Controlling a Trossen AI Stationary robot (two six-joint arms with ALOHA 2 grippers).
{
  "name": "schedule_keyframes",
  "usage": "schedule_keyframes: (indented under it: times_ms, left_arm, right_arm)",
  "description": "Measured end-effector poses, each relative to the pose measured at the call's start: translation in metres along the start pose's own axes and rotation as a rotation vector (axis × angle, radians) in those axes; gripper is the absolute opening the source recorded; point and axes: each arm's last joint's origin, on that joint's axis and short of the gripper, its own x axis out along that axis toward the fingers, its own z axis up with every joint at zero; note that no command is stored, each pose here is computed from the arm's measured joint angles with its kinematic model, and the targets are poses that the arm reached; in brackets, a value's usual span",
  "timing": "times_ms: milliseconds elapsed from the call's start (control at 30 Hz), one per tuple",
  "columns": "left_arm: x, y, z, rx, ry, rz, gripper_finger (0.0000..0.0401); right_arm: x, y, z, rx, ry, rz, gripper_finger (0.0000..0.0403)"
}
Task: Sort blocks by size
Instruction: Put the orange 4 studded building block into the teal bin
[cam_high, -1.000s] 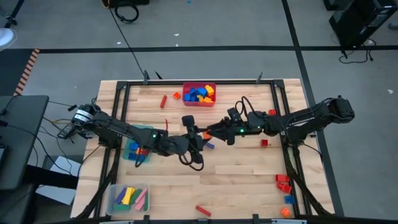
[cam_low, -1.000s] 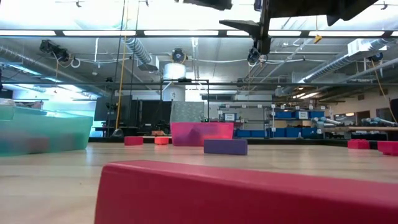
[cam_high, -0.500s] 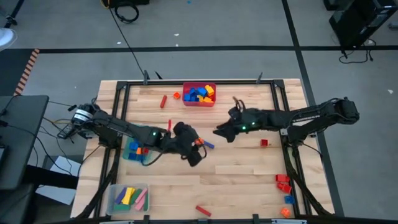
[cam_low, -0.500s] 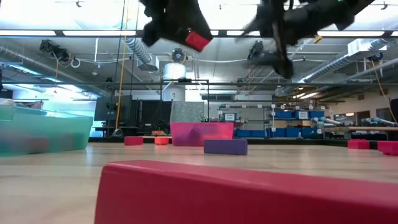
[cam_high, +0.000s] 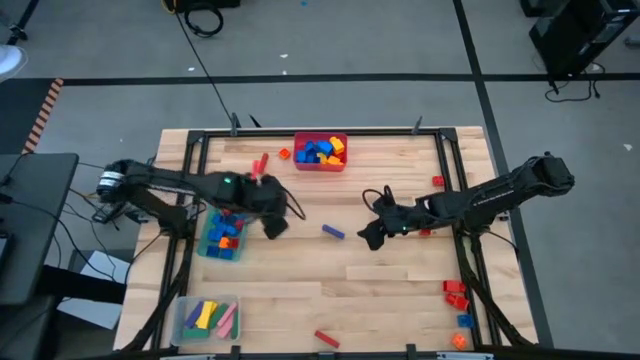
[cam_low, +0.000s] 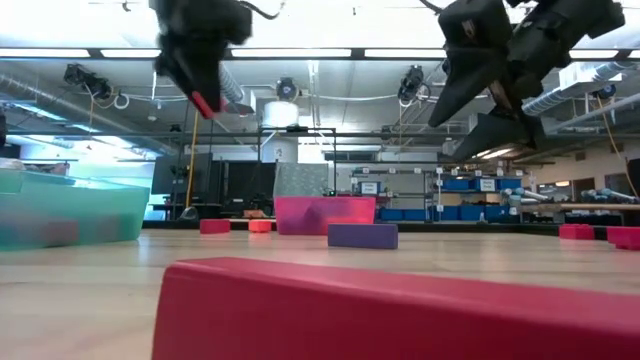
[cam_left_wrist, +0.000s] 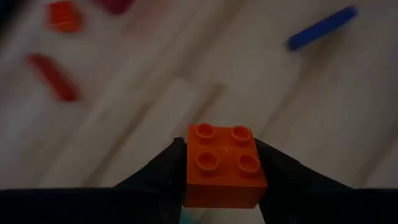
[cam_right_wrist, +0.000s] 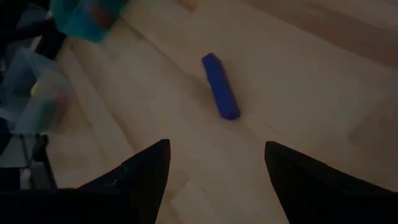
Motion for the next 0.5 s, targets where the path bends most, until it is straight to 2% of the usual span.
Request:
schedule_keyframes:
  times_ms: [133, 233, 500]
  left_arm:
    - [-0.02, 0.03, -0.02, -0.017, -0.016, 0.037, 0.0163]
    - [-0.026, 0.049, -0.043, -0.101, -0.042, 0.015, 0.0163]
    - [-0.008, 0.084, -0.101, -0.331, -0.036, -0.007, 0.0163]
  right_arm:
    - [-0.001, 0.003, -0.005, 0.008, -0.033, -0.01, 0.0275]
    - [-0.002, 0.003, -0.006, 0.012, -0.045, -0.015, 0.0275]
    - [-0.002, 0.005, -0.006, 0.033, -0.059, -0.001, 0.0275]
